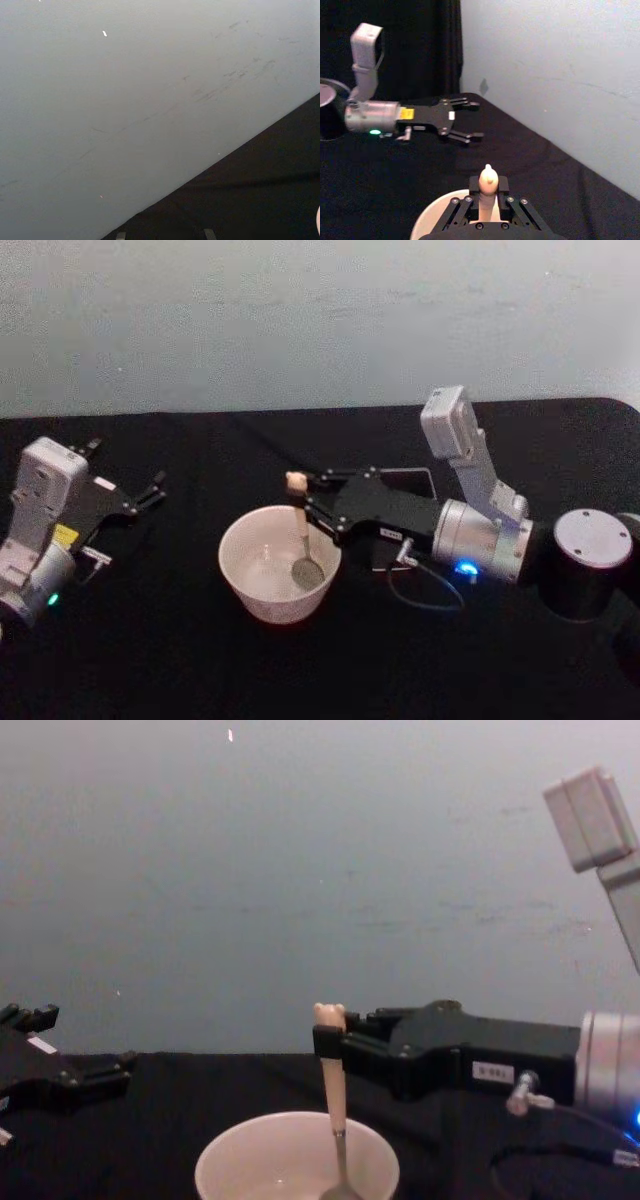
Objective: Pick up the stirring spoon with one hand, stir inside the cup, then place it back in its original position.
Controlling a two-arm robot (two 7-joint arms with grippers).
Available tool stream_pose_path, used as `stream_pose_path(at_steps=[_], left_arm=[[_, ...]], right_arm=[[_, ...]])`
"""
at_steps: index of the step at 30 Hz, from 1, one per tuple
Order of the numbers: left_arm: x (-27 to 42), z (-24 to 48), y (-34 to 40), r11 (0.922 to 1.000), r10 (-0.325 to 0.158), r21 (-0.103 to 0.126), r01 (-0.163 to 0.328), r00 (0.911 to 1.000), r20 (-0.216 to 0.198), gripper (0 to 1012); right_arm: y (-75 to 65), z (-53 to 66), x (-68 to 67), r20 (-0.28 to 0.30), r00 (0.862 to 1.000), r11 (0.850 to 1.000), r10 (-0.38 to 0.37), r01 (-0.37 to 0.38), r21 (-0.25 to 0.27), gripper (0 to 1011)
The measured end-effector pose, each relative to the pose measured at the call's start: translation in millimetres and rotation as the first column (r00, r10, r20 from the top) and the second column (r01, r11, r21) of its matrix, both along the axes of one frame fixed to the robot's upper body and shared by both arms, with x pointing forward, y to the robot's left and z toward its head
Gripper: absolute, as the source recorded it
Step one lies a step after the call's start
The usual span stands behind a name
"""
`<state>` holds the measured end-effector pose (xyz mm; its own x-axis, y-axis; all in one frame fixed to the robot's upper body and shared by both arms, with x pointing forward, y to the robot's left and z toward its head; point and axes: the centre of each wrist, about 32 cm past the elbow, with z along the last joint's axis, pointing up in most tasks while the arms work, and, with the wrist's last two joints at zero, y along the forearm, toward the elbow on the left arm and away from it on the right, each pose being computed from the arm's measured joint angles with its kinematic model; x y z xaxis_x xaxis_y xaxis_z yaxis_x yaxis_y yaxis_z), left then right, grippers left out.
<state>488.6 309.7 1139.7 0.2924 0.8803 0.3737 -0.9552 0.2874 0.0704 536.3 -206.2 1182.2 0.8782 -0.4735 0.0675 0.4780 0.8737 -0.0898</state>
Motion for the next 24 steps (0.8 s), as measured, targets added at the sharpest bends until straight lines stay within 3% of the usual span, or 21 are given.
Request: stream_pose_path(at_steps=[7, 13, 24], left_arm=[[0.0, 0.1, 0.0, 1.0, 0.0, 0.0, 0.0, 1.0, 0.0, 1001], [0.0, 0.0, 0.0, 1.0, 0.0, 0.0, 0.0, 1.0, 0.0, 1001], [0.0, 0.0, 0.0, 1.0, 0.0, 0.0, 0.0, 1.0, 0.0, 1001]], right_arm=[[4.8, -3.2, -10.3, -0.022, 0.998, 0.999, 0.051, -0.051, -0.001, 210], [14.2, -5.1, -11.6, -0.03, 0.997, 0.997, 0.078, -0.078, 0.003, 210], [36.6, -3.3, 3.7, -0.024, 0.997, 0.997, 0.079, -0.078, 0.026, 210]])
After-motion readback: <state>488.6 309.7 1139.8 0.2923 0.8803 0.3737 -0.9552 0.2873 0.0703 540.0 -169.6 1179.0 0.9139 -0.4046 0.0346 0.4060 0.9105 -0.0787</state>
